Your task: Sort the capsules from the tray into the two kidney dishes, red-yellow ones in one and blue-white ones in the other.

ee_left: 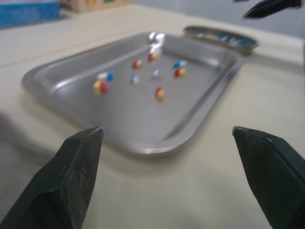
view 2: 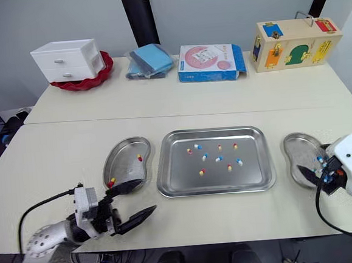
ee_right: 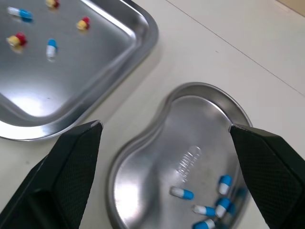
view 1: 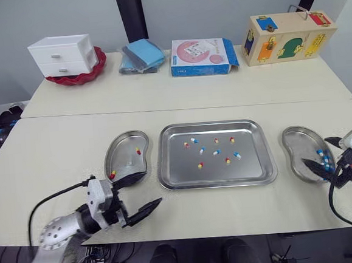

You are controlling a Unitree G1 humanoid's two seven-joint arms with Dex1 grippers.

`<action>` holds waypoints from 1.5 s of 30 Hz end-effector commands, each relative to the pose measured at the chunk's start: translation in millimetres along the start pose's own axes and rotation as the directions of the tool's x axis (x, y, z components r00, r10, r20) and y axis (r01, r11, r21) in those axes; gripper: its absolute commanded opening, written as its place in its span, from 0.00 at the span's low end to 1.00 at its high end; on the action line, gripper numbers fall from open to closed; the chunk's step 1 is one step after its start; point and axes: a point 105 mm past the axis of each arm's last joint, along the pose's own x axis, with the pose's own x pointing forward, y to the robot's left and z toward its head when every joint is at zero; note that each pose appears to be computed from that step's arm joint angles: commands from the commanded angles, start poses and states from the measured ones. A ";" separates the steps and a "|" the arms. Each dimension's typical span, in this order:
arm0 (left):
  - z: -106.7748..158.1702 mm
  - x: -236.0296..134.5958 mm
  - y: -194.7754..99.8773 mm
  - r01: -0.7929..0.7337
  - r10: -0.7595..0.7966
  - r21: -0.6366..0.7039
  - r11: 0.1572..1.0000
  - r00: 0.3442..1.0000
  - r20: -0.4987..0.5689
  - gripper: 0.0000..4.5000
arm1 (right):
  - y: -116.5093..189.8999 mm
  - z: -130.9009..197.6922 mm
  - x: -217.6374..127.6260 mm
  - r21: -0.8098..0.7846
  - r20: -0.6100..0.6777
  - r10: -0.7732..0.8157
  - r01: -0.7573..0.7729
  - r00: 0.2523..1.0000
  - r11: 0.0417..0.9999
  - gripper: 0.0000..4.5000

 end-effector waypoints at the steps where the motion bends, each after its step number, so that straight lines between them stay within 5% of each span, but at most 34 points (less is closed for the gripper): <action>1: 1.3 -42.3 37.9 -0.215 0.213 -0.024 0.976 0.975 -0.056 1.00 | 14.7 13.1 -12.7 -0.077 0.109 0.038 -0.029 0.993 0.997 1.00; 7: -27.1 -95.6 62.3 -0.417 0.403 -0.040 0.908 0.896 -0.188 1.00 | 30.6 -20.1 -35.2 -0.056 0.055 0.111 -0.108 0.992 0.993 1.00; 13: -50.8 -123.5 56.5 -0.469 0.430 -0.084 0.879 0.857 -0.284 1.00 | 2.6 -54.2 -64.4 -0.008 -0.029 0.013 -0.013 0.999 1.000 1.00; 30: -61.4 -119.4 38.0 -0.429 0.380 -0.129 0.894 0.879 -0.288 1.00 | -28.8 -79.6 -83.5 -0.028 -0.131 0.051 -0.055 0.990 0.998 1.00; 45: -59.7 -112.0 29.9 -0.412 0.365 -0.135 0.901 0.888 -0.278 1.00 | 79.5 -12.6 -5.9 -0.046 0.215 0.254 -0.250 0.943 0.967 1.00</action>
